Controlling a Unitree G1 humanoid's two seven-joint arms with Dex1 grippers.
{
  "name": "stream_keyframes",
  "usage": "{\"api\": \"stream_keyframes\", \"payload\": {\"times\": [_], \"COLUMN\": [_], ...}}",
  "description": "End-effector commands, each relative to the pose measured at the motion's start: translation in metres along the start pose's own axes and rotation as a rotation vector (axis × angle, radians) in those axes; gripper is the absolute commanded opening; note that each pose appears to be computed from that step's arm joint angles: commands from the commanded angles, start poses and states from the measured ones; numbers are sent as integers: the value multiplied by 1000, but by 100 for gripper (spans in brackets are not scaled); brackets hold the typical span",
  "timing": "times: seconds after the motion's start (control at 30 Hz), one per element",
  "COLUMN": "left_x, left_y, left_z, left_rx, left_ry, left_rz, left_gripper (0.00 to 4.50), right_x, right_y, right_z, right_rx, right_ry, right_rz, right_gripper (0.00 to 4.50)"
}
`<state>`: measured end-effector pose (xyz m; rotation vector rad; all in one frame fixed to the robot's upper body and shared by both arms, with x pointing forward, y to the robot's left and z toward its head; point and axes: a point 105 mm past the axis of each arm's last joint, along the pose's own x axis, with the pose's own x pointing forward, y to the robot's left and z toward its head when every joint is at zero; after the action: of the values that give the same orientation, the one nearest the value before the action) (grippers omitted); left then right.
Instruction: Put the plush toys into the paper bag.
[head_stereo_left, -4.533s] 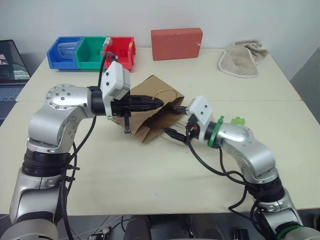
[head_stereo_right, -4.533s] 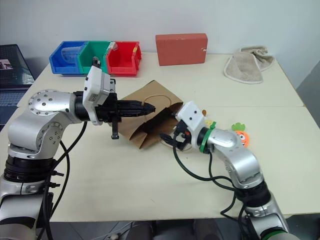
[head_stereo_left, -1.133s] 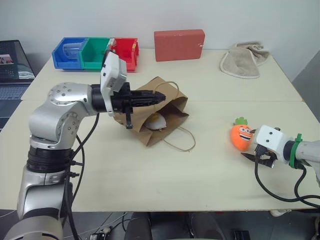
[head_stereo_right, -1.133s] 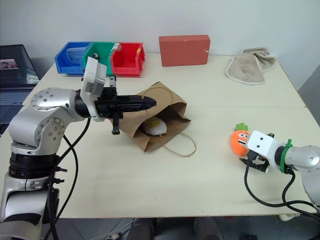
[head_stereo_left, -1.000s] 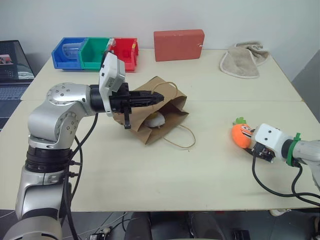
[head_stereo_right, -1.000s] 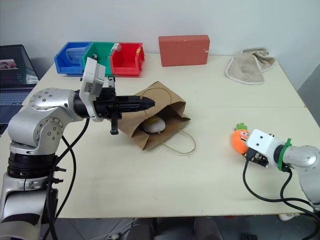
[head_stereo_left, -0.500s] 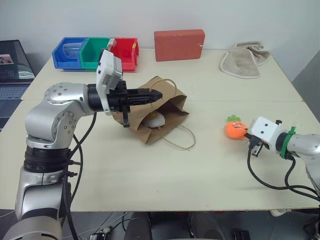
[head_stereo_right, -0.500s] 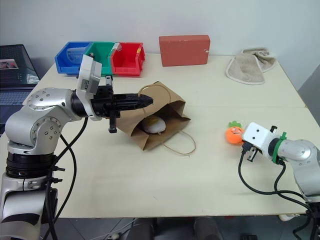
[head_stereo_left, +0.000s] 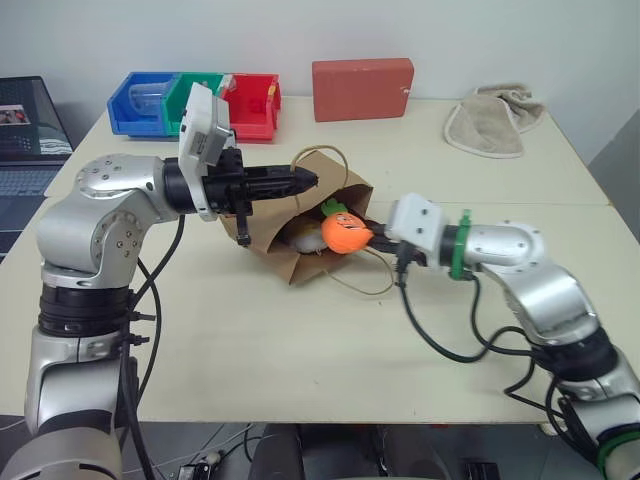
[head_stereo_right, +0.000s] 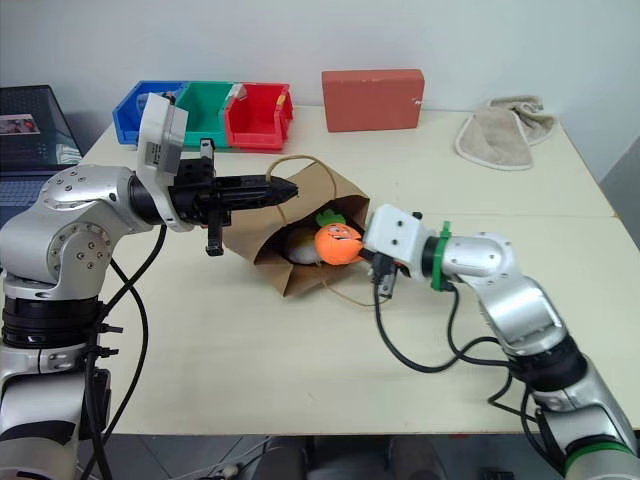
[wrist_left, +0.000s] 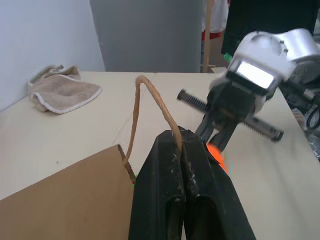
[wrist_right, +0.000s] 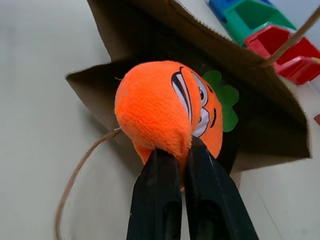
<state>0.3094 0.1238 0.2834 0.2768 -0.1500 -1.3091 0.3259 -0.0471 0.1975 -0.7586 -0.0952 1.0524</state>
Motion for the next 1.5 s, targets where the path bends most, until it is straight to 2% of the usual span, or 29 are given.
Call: {"api": "stream_keyframes", "payload": {"times": [0.03, 0.23, 0.33, 0.5, 0.6, 0.87, 1.0, 1.13, 1.3, 1.43, 1.5], "left_x": [-2, -5, -5, -4, -2, 3, 3, 2, 0, -1, -1], "left_y": [-4, -8, -8, -6, -3, 2, 3, 8, 9, 9, 9], "left_z": [18, 17, 17, 17, 17, 17, 17, 18, 21, 22, 23], "left_rx": [54, 42, 38, 37, 40, 50, 50, 67, 72, 78, 80], "left_ry": [-27, -24, -25, -29, -34, -47, -47, -46, -40, -37, -36], "left_rz": [-22, -28, -19, -13, -7, 11, 17, 33, 28, 28, 29], "left_gripper": [0, 0, 0, 0, 0, 0, 0, 0, 0, 0, 0], "right_x": [18, 33, 37, 39, 29, -37, -60, -53, -26, -8, 0], "right_y": [-15, -45, -42, -35, -32, -20, -6, -11, 6, 7, 10], "right_z": [6, 7, 10, 17, 23, 41, 29, -19, -70, -89, -88], "right_rx": [-144, -220, -257, -257, -255, -55, 81, 179, 364, 465, 530], "right_ry": [19, 60, 57, 26, 2, -115, -100, 35, 152, 180, 158], "right_rz": [-64, -259, -259, -231, -187, -21, 34, -125, -156, -178, -151], "right_gripper": [1, 1, 80, 258, 358, 358, 358, 358, 358, 358, 322]}}
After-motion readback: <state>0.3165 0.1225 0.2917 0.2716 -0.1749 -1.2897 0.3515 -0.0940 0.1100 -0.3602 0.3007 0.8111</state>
